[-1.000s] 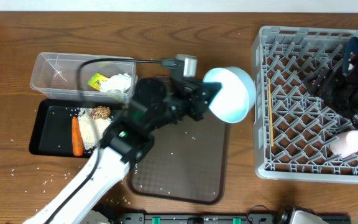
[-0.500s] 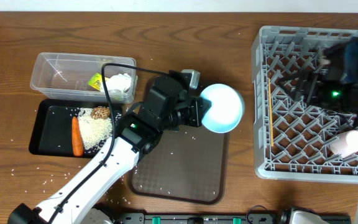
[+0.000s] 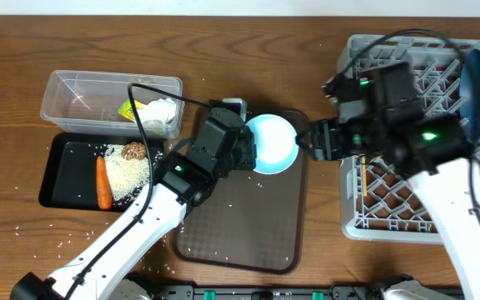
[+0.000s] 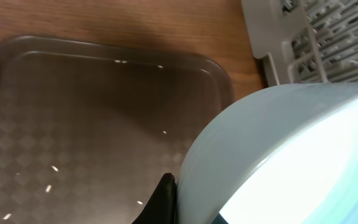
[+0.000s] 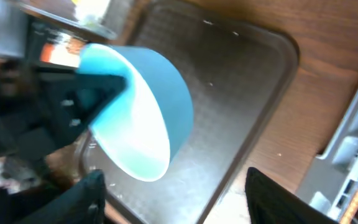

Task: Sort waste into correct bins and load items into the dishwasher rack
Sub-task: 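Reach the right gripper to the bowl rim and take it from the left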

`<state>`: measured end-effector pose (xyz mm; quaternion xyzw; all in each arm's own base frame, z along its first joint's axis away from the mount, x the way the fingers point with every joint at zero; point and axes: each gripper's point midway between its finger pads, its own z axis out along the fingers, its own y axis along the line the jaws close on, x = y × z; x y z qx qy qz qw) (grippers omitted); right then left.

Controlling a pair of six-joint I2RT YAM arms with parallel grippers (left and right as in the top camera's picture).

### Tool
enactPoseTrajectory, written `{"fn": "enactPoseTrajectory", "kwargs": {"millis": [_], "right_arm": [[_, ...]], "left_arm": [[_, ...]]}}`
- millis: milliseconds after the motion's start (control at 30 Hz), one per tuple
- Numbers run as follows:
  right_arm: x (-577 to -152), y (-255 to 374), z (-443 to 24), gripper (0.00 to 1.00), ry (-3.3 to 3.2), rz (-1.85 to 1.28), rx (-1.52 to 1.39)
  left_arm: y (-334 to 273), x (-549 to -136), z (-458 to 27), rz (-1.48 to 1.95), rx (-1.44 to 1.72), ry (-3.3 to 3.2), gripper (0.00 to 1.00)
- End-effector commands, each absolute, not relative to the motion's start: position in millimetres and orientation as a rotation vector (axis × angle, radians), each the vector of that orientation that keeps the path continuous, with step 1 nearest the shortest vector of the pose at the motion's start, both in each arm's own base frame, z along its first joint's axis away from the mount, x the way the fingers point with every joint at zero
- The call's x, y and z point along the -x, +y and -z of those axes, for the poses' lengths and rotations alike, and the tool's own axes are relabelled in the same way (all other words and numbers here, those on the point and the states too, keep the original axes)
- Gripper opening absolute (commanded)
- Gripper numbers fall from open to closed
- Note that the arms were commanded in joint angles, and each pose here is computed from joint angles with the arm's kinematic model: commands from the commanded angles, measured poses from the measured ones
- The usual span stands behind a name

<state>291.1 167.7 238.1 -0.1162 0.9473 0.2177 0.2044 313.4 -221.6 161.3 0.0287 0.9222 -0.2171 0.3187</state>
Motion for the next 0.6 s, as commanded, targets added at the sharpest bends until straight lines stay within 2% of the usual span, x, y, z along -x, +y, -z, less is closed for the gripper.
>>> {"fn": "enactPoseTrajectory", "kwargs": {"millis": [0,167,233,333,400,500,567], "right_arm": [[-303.3,167.2,-210.2,0.57,2.718,-0.406,0.209],[-315.6,185.2,-180.4,0.51,2.766,-0.350,0.227],[-321.7,190.2,-172.0,0.42,2.771,-0.346,0.232],[-330.2,192.5,-167.6,0.13,2.761,-0.343,0.207],[-336.3,193.7,-171.7,0.01,2.731,-0.356,0.191],[-345.3,198.5,-185.2,0.01,2.658,-0.385,0.202],[-349.2,196.9,-193.1,0.01,2.622,-0.378,0.193]], "left_arm": [[-215.8,-320.9,-185.2,0.541,-0.071,2.350,0.06],[-212.9,-319.6,-192.5,0.539,-0.065,2.333,0.06],[-211.5,-317.6,-192.5,0.536,-0.065,2.338,0.06],[-208.7,-313.5,-190.5,0.526,-0.067,2.356,0.06],[-207.7,-312.1,-189.3,0.521,-0.067,2.364,0.06],[-207.5,-311.6,-190.3,0.523,-0.067,2.362,0.06],[-207.7,-312.2,-191.8,0.526,-0.067,2.356,0.16]]}}
